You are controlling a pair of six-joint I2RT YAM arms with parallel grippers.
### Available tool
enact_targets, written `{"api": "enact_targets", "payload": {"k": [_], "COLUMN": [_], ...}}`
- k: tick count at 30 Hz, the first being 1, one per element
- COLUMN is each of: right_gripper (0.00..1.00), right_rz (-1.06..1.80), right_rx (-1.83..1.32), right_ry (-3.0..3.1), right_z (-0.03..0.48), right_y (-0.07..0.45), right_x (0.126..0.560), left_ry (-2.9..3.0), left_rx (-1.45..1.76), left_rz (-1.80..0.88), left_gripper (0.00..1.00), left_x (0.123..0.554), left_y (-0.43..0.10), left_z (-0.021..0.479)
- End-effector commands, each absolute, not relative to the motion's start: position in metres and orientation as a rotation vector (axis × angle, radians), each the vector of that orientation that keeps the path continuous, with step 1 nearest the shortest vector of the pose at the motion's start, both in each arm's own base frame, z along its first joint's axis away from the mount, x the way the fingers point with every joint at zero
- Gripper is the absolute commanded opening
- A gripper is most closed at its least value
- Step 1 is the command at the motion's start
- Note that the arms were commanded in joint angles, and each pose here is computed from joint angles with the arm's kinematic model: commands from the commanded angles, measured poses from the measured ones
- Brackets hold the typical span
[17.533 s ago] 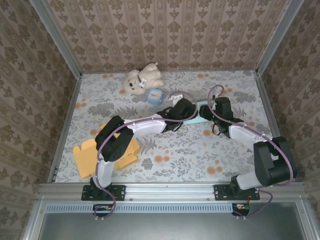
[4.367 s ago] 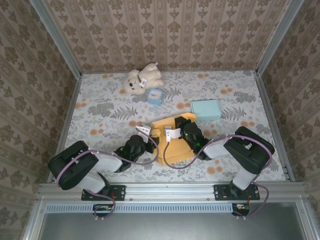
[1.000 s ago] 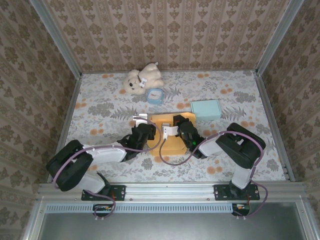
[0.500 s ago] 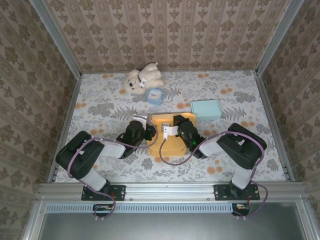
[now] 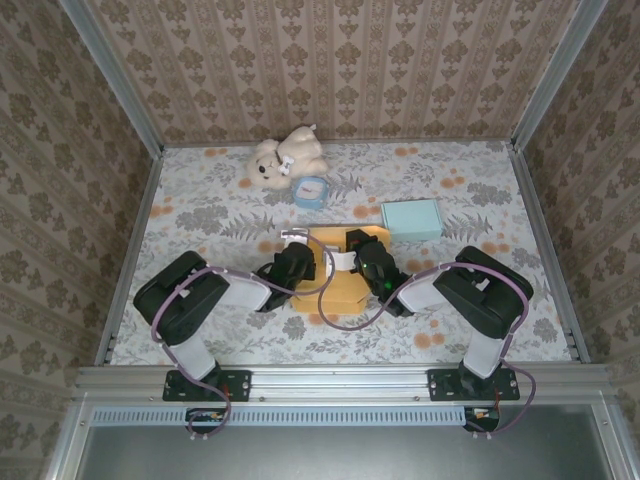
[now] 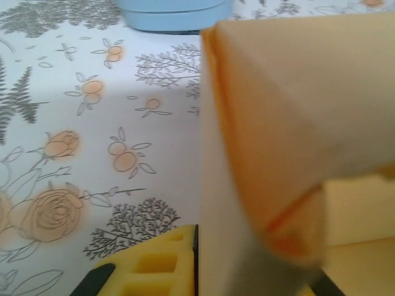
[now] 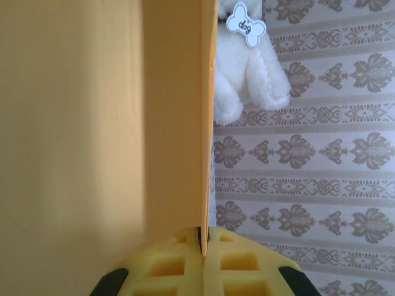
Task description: Fold the paper box
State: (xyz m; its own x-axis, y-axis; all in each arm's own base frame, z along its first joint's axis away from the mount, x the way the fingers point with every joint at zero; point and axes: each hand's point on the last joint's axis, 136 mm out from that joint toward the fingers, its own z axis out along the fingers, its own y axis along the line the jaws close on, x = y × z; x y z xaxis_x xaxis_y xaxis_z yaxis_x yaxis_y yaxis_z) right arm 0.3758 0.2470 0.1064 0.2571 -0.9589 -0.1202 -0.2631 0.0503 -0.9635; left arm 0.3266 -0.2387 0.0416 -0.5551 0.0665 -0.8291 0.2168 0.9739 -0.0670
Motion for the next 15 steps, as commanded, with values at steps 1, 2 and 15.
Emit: {"api": "enact_targets", "payload": {"k": [1,2,15], "right_gripper": [0.00,0.00,0.00], "right_rz": [-0.837,-0.840,-0.841], "right_rx": [-1.603,-1.601,-1.586], "right_ry": [1.343,1.345,1.361], "right_z": [0.055,0.055,0.057], "right_y": [0.223,0.222,0.219], "right_x": [0.365,0.366,0.367], "left_ry": [2.179,2.175,2.131], "left_rx": [-0.029,-0.048,-0.150], "left_rz": [0.234,0.278,0.539], "left_gripper": [0.02,0.01,0.04], "left_x": [0.329,0.329,0.330], "left_y": [-0.161,-0.155,-0.119], "left_z": [0.028,0.029,0.033]}}
